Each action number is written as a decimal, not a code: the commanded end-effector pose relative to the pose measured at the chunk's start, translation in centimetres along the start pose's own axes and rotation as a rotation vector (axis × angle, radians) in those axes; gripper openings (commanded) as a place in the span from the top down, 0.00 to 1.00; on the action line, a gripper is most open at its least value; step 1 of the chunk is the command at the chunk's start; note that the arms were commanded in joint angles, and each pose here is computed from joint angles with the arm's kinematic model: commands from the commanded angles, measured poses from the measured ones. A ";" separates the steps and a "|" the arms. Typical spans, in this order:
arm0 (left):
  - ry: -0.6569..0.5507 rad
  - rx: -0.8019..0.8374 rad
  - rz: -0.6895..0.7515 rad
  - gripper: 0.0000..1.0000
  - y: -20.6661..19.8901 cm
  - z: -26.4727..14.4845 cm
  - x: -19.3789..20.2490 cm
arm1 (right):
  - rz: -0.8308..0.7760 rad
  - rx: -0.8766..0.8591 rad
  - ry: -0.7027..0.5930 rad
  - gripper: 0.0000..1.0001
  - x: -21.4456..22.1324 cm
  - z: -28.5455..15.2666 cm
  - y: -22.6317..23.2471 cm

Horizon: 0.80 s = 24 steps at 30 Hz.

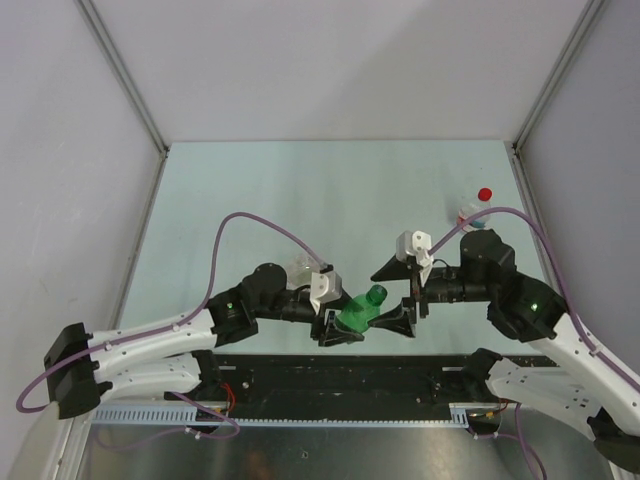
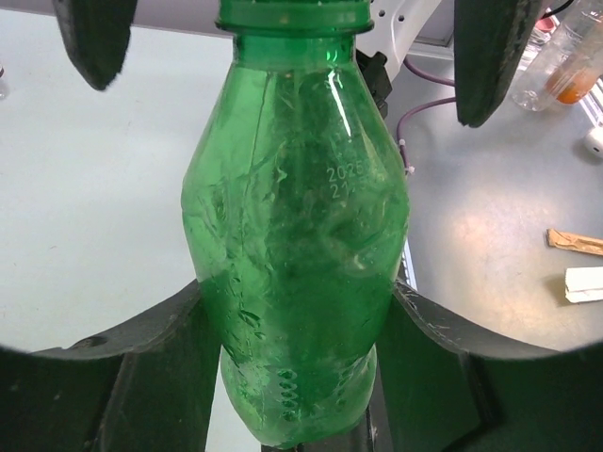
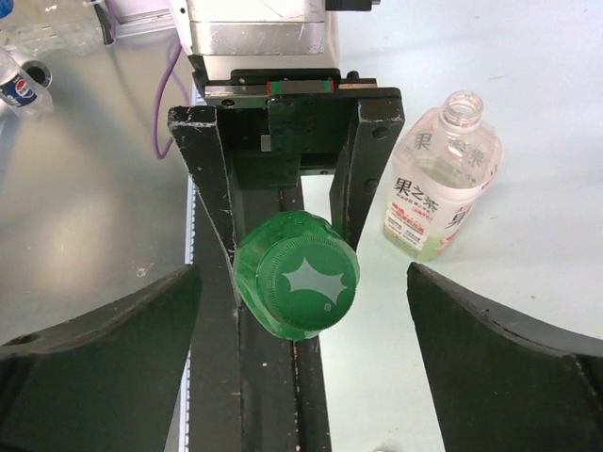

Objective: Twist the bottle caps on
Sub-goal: Screw the bottle cap onto the plastic bottle.

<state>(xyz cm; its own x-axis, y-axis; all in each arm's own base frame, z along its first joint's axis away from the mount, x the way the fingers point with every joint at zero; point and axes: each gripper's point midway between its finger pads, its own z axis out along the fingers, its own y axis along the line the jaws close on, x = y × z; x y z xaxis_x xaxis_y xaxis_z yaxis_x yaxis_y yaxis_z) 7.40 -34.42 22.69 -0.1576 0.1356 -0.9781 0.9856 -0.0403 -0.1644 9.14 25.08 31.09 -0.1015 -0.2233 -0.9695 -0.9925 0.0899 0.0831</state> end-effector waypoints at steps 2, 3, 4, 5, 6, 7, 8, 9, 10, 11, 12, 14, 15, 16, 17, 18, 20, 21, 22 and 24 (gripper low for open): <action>-0.055 0.032 0.092 1.00 -0.3 0.2 -2.0 | -0.044 0.041 -0.086 0.02 -2.4 -0.8 -0.1; -0.050 0.031 0.099 1.00 -0.2 0.2 -1.8 | -0.043 0.048 -0.097 0.01 -2.7 -0.9 -0.1; -0.047 0.028 0.108 1.00 -0.1 0.2 -1.6 | -0.039 0.061 -0.110 0.01 -3.0 -1.1 -0.2; -0.044 0.025 0.111 1.00 -0.1 0.1 -1.4 | -0.026 0.074 -0.127 0.01 -3.4 -1.2 -0.3; -0.043 0.022 0.125 1.00 0.0 0.1 -1.3 | -0.006 0.092 -0.144 0.01 -3.8 -1.3 -0.4; -0.040 0.016 0.134 1.00 0.2 0.1 -1.1 | 0.017 0.110 -0.163 0.01 -4.3 -1.5 -0.6; -0.039 0.008 0.143 1.00 0.3 0.1 -1.1 | 0.046 0.128 -0.179 0.01 -4.6 -1.6 -0.7; -0.039 0.000 0.151 1.00 0.5 0.1 -1.1 | 0.072 0.143 -0.192 0.01 -4.9 -1.7 -0.9; -0.037 -0.007 0.159 1.00 0.7 0.1 -1.0 | 0.098 0.152 -0.203 0.01 -5.1 -1.8 -0.9; -0.035 -0.012 0.166 1.00 0.8 0.1 -0.9 | 0.125 0.155 -0.213 0.01 -5.3 -1.9 -0.9; -0.031 -0.016 0.177 1.00 1.0 0.1 -0.7 | 0.155 0.163 -0.225 0.01 -5.5 -2.0 -0.9; -0.022 -0.025 0.206 1.00 1.3 0.1 -0.3 | 0.212 0.192 -0.248 0.01 -5.8 -2.2 -1.2; -0.017 -0.037 0.214 1.00 1.6 0.1 -0.1 | 0.245 0.221 -0.259 0.01 -5.9 -2.4 -1.6; -0.012 -0.049 0.220 1.00 1.9 0.2 0.0 | 0.283 0.258 -0.268 0.01 -5.9 -2.7 -2.0; -0.007 -0.059 0.227 1.00 2.2 0.2 0.1 | 0.320 0.295 -0.269 0.01 -5.7 -3.0 -2.5; -0.001 -0.068 0.232 1.00 2.5 0.3 0.3 | 0.354 0.326 -0.265 0.01 -5.4 -3.3 -2.8; 0.009 -0.081 0.240 1.00 3.0 0.4 0.5 | 0.408 0.366 -0.247 0.03 -4.9 -3.7 -3.2; 0.014 -0.087 0.243 1.00 3.2 0.4 0.6 | 0.434 0.380 -0.239 0.04 -4.7 -3.8 -3.3; 0.019 -0.095 0.245 1.00 3.4 0.5 0.8 | 0.458 0.390 -0.224 0.06 -4.3 -3.8 -3.3; 0.032 -0.105 0.253 1.00 3.7 0.6 1.1 | 0.506 0.398 -0.186 0.08 -3.5 -3.5 -3.4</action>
<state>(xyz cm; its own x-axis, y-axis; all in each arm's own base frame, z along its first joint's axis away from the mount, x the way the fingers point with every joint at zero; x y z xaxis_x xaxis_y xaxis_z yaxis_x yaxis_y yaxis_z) 9.47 -34.67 20.49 0.0204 0.1803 -0.9834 0.9998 -0.0092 0.0191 12.04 22.95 34.80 -0.3989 0.0602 -0.9150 -0.8182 0.4273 0.3848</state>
